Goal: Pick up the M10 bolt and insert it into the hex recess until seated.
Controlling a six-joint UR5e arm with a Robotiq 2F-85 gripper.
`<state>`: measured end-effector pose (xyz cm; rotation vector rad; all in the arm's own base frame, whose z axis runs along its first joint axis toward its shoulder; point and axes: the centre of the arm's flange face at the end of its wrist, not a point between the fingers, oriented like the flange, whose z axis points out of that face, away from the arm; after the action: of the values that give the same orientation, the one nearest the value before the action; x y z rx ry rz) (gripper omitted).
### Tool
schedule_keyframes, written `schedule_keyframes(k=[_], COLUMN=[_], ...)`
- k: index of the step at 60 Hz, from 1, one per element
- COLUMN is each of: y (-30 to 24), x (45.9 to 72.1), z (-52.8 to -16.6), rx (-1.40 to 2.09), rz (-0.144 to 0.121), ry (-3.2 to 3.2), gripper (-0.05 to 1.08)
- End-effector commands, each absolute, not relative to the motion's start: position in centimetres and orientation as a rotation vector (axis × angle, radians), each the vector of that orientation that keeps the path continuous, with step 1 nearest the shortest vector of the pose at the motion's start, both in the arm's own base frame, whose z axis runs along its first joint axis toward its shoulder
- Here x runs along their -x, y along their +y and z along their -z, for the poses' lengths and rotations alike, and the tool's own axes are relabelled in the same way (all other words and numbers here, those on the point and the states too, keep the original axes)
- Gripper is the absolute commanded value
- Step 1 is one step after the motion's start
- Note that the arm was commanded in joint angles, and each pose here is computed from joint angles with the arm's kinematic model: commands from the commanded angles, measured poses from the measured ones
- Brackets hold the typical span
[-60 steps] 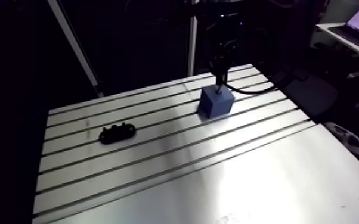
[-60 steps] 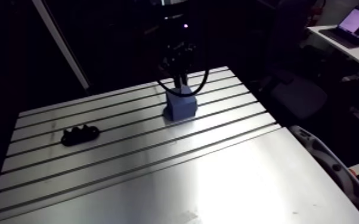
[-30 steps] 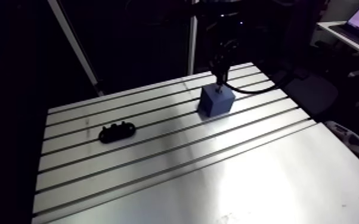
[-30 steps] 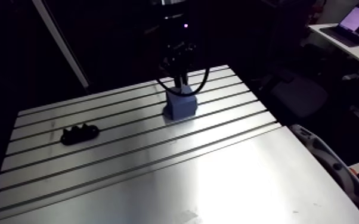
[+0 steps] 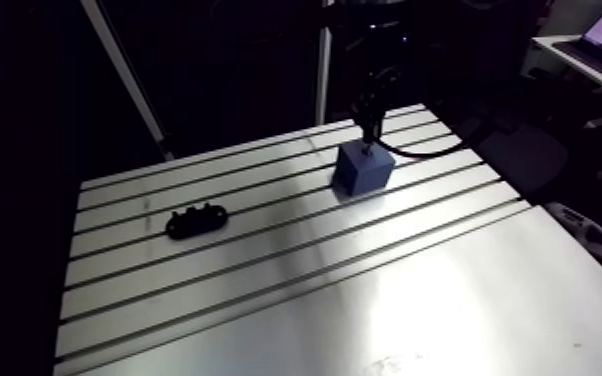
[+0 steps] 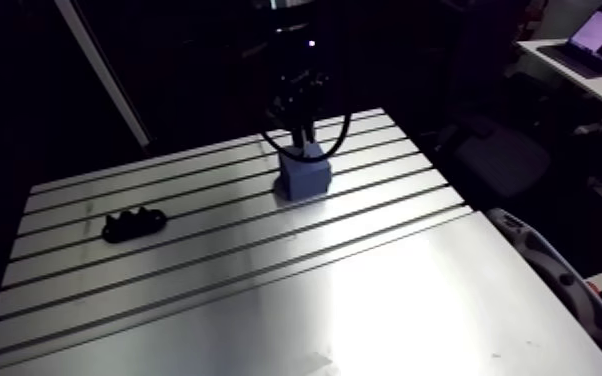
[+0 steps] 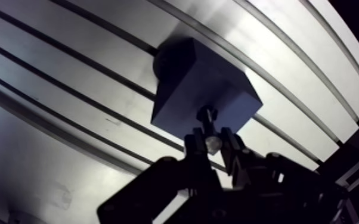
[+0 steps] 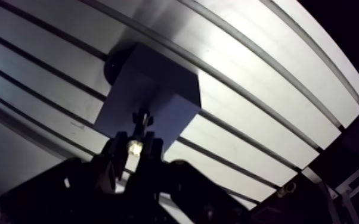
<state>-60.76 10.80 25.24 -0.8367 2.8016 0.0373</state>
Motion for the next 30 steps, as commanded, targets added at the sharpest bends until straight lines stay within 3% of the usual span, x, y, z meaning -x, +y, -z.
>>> schedule_keyframes(k=[1,30], y=[10.80,10.83], x=[60.80,60.93], z=[-25.22,-25.41], rx=[0.839,0.842], rz=[-0.037,-0.038], ry=[2.801,2.804], gripper=[0.85,0.85])
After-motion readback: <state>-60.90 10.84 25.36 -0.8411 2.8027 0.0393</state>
